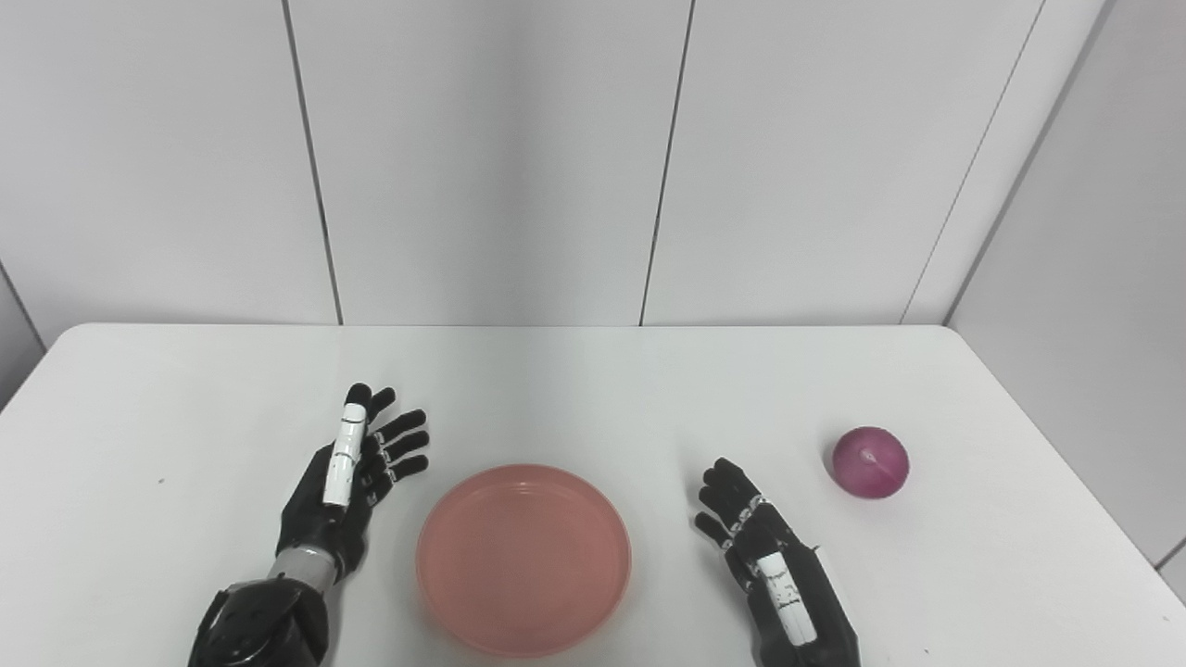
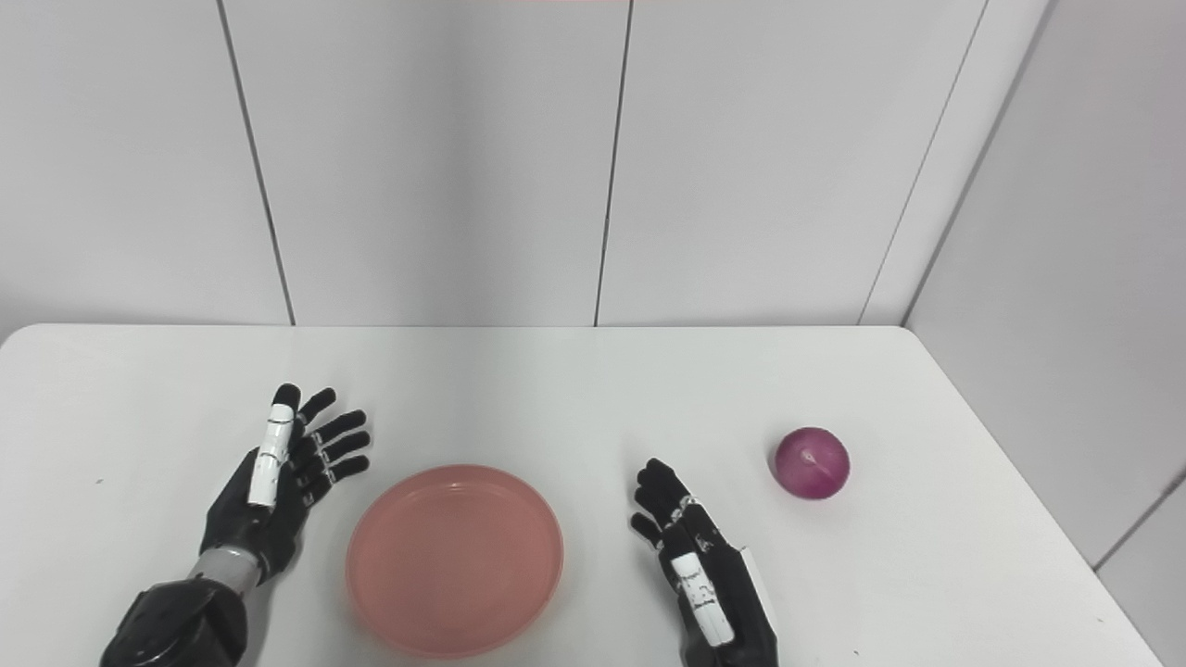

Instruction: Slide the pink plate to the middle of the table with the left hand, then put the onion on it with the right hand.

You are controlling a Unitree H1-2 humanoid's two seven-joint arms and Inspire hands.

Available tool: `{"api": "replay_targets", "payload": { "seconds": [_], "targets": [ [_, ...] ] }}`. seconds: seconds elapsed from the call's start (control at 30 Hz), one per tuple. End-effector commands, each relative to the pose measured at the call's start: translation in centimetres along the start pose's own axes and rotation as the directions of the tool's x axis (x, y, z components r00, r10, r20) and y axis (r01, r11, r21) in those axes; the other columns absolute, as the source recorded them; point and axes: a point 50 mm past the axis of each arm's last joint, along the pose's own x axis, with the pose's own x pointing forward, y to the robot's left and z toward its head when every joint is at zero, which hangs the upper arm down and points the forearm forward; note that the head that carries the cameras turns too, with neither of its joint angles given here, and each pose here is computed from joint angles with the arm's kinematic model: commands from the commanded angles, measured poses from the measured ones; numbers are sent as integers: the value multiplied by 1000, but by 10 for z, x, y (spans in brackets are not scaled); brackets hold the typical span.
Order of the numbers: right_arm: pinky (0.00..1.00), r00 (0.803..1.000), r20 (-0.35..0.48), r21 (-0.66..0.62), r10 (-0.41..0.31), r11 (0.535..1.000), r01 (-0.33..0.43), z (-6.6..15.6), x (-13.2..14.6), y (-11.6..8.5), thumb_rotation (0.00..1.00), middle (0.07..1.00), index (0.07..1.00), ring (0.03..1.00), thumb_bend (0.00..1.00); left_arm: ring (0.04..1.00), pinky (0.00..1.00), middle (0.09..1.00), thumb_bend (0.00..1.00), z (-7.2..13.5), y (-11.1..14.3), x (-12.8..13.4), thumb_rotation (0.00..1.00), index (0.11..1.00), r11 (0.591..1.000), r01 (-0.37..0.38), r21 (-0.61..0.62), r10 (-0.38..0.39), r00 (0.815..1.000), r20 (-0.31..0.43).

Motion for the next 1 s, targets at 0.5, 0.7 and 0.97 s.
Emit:
{"api": "replay_targets", "payload": {
  "seconds": [0.5, 0.7, 0.97],
  "targets": [
    [743, 973, 203, -340, -106, 925, 172, 114, 37, -56, 571, 840, 899, 838, 903, 799, 826, 799, 674, -9, 1, 2, 939, 892, 1000, 3, -5, -4, 999, -33],
    [717, 967, 218, -509, -130, 831, 226, 137, 47, -70, 473, 834, 877, 805, 941, 787, 802, 787, 673, -11, -3, 1, 930, 878, 1000, -1, -12, 1, 999, -35],
    [646, 970, 210, -761, -118, 603, 238, 154, 61, -88, 401, 843, 867, 797, 953, 793, 807, 792, 672, -14, -4, -1, 932, 889, 1000, 4, -23, -5, 999, -40]
  ]
}}
